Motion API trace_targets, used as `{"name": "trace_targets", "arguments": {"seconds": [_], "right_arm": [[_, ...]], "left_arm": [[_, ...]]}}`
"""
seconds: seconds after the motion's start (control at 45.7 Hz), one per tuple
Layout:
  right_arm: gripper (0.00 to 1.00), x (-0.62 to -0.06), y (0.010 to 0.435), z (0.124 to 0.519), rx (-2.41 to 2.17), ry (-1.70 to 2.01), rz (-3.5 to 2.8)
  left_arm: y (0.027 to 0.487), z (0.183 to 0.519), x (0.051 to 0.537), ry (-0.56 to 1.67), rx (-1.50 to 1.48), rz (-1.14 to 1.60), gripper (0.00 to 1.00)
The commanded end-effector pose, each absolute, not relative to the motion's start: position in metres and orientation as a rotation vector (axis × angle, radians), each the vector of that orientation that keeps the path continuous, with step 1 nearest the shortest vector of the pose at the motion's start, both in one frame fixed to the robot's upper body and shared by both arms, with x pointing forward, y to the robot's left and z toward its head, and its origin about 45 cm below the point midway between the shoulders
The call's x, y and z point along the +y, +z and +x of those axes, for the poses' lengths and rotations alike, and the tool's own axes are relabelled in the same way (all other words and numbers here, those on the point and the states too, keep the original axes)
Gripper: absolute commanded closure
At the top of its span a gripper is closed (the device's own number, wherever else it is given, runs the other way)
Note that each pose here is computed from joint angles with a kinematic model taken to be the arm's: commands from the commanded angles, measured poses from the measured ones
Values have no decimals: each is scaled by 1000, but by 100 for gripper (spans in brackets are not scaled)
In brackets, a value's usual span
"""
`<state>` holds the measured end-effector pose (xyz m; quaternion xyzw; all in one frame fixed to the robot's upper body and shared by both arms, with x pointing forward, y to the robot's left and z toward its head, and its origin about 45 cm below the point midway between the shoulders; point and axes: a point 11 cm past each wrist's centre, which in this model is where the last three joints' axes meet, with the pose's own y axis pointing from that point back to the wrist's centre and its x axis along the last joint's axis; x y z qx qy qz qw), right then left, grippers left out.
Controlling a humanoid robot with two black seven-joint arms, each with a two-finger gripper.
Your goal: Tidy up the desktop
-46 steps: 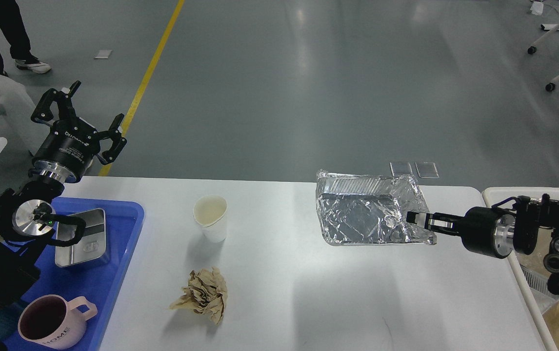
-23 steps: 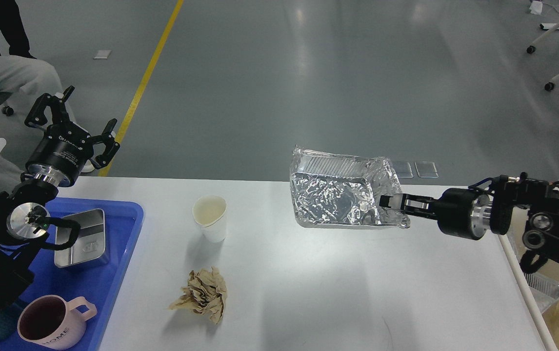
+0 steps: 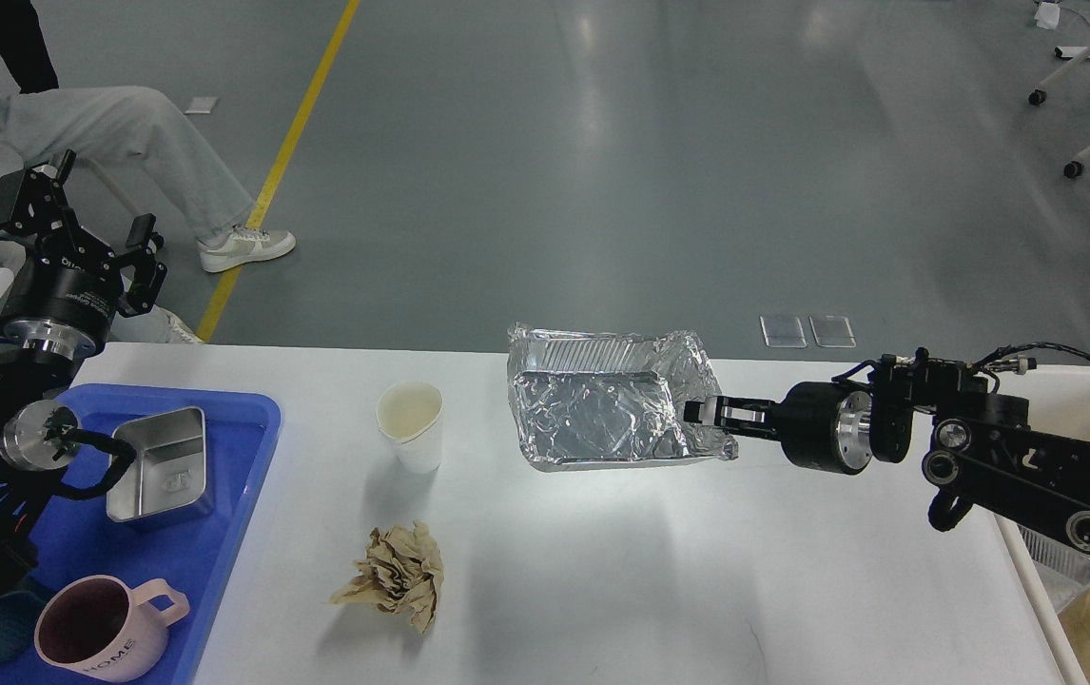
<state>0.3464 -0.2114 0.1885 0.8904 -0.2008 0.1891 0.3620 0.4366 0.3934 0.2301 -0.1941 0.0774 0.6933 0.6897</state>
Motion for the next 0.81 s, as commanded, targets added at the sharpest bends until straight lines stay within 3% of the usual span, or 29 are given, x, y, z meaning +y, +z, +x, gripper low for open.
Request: {"name": "trace_targets", "arguments": {"seconds": [0.0,0.635,0.788], "right_arm": [[100,-209,186,345,-506,483,2295],[100,-214,183,344,-506,473,2280],[100,-214,179,340,-489,465,2273]], "left_arm": [[234,439,390,1528,164,-443,3],[273,448,416,1570,-23,-342,3],[271,452,405,1537,-116,-189,3]]}}
